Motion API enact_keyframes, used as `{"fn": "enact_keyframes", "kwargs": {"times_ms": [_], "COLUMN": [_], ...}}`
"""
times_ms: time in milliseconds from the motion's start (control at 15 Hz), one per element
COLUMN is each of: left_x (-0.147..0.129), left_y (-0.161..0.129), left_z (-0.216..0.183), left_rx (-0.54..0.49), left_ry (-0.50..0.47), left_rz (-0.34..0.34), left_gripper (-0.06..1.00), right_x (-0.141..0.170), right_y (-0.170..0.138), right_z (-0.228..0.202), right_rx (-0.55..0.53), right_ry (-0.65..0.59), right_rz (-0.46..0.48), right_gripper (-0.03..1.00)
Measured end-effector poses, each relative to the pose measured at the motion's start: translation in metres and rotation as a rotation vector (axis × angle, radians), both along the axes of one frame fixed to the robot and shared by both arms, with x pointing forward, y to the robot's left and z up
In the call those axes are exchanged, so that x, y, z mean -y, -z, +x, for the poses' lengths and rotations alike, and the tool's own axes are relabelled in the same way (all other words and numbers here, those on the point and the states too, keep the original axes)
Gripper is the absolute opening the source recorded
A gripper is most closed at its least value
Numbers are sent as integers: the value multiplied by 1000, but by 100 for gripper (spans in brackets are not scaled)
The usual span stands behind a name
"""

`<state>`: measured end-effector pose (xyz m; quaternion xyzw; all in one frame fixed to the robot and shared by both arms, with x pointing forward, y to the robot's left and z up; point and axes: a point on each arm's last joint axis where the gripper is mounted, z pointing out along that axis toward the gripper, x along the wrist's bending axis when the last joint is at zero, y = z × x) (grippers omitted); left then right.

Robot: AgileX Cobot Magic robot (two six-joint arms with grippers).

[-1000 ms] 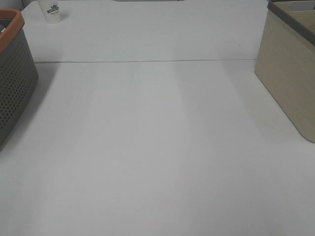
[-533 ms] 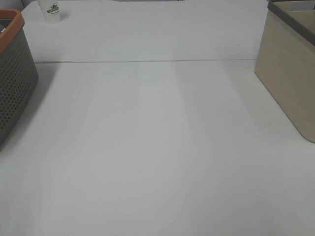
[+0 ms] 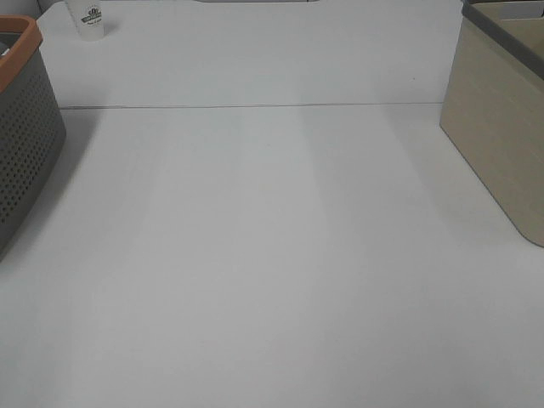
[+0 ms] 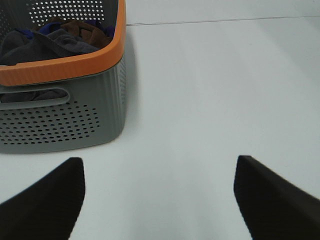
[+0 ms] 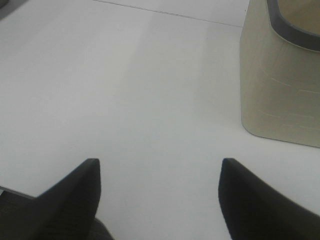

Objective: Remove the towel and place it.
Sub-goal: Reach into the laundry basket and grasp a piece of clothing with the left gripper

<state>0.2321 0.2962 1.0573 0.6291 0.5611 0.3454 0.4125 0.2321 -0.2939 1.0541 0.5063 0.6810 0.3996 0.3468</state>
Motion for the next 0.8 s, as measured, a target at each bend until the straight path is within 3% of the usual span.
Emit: {"fn": "enact_keyframes", "kwargs": {"times_ms": [800], "left_x": [-3], "left_y": [0], "left_z": [0], "left_rx": [-6], "left_ry": [-53], "left_rz": [-33], "left_gripper": [76], "right_x": [0], "right_y": [0], "right_z": [0], "right_rx": [0], "right_ry": [0], "right_rz": [0], "right_gripper": [67]}}
